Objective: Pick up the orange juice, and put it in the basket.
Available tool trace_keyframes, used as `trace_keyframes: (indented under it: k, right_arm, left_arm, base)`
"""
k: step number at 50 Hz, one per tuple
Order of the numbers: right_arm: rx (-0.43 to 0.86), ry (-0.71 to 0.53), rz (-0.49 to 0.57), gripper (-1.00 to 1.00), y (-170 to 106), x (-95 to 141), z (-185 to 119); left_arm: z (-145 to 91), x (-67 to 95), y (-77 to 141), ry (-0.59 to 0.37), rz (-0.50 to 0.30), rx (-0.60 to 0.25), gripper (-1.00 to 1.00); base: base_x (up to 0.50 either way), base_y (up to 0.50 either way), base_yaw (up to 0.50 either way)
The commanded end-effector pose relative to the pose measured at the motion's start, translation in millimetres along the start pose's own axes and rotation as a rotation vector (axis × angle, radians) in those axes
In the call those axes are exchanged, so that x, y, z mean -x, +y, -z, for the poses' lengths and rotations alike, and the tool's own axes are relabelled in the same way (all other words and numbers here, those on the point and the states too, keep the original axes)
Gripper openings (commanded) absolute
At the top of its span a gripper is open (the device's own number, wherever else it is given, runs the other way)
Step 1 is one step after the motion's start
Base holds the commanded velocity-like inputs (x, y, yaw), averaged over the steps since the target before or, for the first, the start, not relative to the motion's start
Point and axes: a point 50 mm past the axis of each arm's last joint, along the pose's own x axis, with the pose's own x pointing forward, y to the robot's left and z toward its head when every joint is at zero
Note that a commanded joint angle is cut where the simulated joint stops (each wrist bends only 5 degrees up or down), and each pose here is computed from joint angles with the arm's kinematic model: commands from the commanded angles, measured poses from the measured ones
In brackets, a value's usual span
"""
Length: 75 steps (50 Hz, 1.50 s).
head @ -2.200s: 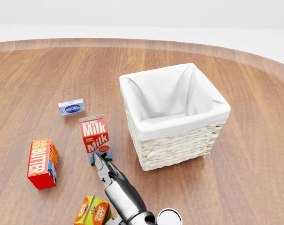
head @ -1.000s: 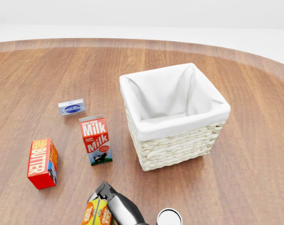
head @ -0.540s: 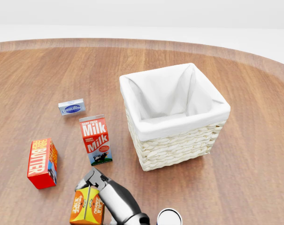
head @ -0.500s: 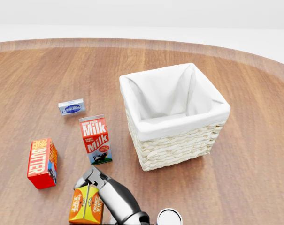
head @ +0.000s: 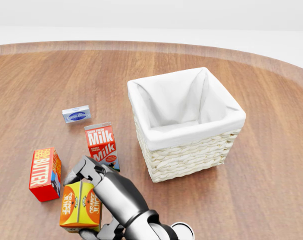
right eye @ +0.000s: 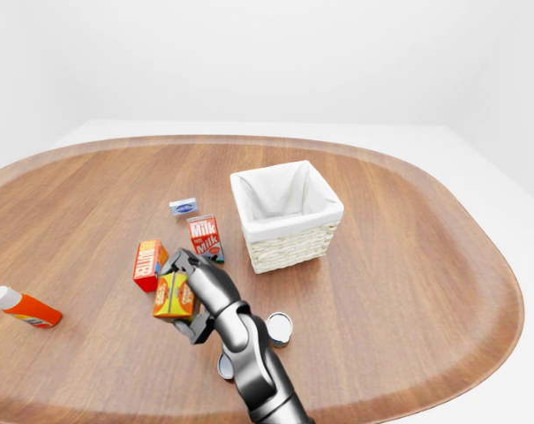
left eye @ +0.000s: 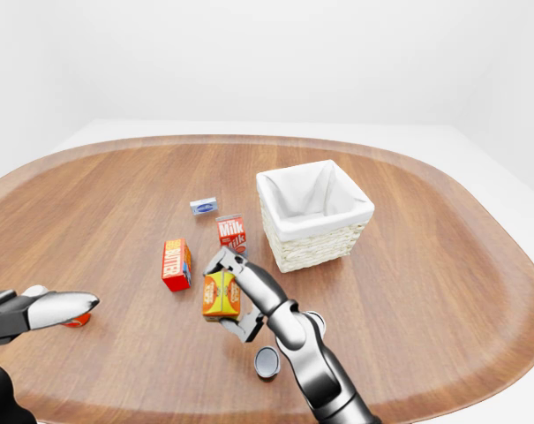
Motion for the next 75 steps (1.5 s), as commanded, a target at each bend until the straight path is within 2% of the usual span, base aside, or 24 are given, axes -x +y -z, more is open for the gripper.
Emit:
trace_keyframes:
  k: [1,15,23,30,34,38,43,49,64,75]
  right_arm:
    - [0.042,-0.175,0.038,-1.0,-18,1,-43]
    - [0.096,-0.324,0.053,-1.0,-34,6,-82]
    - [0.162,-0.427,0.09,-1.0,-53,7,-111]
    - [0.214,-0.477,0.11,-1.0,-67,5,-129]
    - [0.214,-0.476,0.11,-1.0,-67,5,-129]
    - [0.276,-0.524,0.149,-1.0,-85,3,-147]
    - [0.289,-0.531,0.156,-1.0,-88,2,-151]
    - [0.339,-0.595,0.222,-1.0,-122,-7,-174]
    - [0.294,-0.666,0.299,-1.0,-175,-27,-203]
    - [0.166,-0.564,0.365,-1.0,-225,-56,-208]
  left_arm:
    - [0,-0.2,0,-0.001,0.001,0.0,1.0]
    - [0,0.1,0,0.0,0.002,0.0,1.0]
    - [-2,-0.2,0,-0.009,0.001,0.0,1.0]
    - [1,0.5,0,0.004,0.002,-0.002,1.0]
    - [1,0.6,0,0.005,0.003,-0.002,1.0]
    - [0,0.0,0,0.001,0.002,-0.001,1.0]
    - [-1,0.1,0,-0.004,0.002,-0.001,1.0]
    - [-1,-0.2,0,-0.004,0.001,0.0,1.0]
    - [1,0.2,0,0.004,0.004,-0.002,1.0]
    - [3,0.1,0,0.011,0.001,-0.003,1.0]
  base:
    - [0.0,0.0,0.0]
    - [0.0,0.0,0.0]
    - [0.0,0.0,0.0]
    - [0.0,0.0,0.0]
    - [0.0,0.0,0.0]
    - [0.0,0.0,0.0]
    - [0.0,0.0,0.0]
    - [0.0,0.0,0.0]
    - [0.0,0.0,0.0]
    - [0.0,0.0,0.0]
